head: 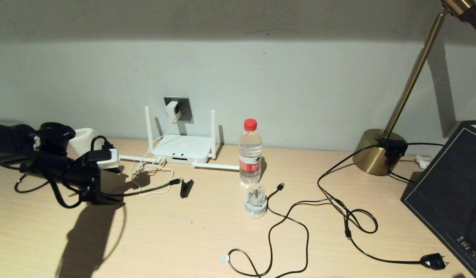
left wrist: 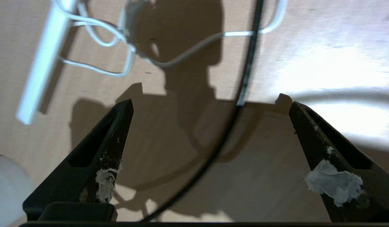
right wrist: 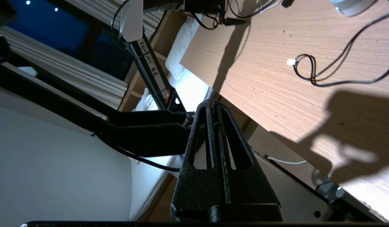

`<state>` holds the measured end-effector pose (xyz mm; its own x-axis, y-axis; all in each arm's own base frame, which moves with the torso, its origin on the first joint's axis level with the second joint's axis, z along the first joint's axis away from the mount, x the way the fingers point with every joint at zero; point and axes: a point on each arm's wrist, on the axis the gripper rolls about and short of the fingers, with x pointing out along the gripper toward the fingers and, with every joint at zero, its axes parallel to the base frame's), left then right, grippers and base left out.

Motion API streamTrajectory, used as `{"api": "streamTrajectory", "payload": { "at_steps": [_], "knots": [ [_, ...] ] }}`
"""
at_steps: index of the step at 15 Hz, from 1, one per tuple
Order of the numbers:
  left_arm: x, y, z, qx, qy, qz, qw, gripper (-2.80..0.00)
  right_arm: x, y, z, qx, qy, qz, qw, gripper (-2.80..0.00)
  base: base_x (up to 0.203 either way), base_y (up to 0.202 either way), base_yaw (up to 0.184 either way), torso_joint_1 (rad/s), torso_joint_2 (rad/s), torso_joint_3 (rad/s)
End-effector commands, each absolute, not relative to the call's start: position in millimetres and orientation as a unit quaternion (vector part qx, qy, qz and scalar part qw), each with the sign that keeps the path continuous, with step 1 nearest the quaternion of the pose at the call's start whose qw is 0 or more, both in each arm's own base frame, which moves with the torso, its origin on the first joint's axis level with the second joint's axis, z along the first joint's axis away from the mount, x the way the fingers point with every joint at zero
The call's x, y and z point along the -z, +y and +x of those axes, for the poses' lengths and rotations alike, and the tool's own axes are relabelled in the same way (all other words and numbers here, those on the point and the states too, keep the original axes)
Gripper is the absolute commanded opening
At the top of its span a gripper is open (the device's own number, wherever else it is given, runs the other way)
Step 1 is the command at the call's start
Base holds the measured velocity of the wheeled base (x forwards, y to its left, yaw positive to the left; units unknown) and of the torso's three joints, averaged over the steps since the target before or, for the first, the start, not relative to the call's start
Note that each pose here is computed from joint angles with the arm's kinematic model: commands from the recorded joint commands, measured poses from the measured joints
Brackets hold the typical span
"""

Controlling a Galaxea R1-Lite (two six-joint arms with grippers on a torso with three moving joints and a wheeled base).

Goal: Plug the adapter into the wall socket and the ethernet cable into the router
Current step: Hand it to the other hand

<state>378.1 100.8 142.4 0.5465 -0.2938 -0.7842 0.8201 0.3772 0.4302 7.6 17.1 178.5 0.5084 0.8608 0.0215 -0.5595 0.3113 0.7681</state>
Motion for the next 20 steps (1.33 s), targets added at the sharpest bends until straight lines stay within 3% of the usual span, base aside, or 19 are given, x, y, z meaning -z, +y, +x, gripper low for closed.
{"api": "streamTrajectory", "payload": {
  "at_steps": [1,11,20],
  "knots": [
    [-141,103,390,0.361,0.303,0.432,0.769,0.00,-174,17,8,-0.451,0.208,0.375,0.783,-2.80,0.000,0.000,0.000,0.000,0.00,0.000],
    [-121,100,403,0.381,0.319,0.416,0.762,0.00,-172,16,6,-0.452,0.206,0.375,0.783,-2.80,0.000,0.000,0.000,0.000,0.00,0.000],
    [-124,74,346,0.431,0.335,0.410,0.731,0.00,-171,17,7,-0.450,0.210,0.375,0.783,-2.80,0.000,0.000,0.000,0.000,0.00,0.000]
  ]
}}
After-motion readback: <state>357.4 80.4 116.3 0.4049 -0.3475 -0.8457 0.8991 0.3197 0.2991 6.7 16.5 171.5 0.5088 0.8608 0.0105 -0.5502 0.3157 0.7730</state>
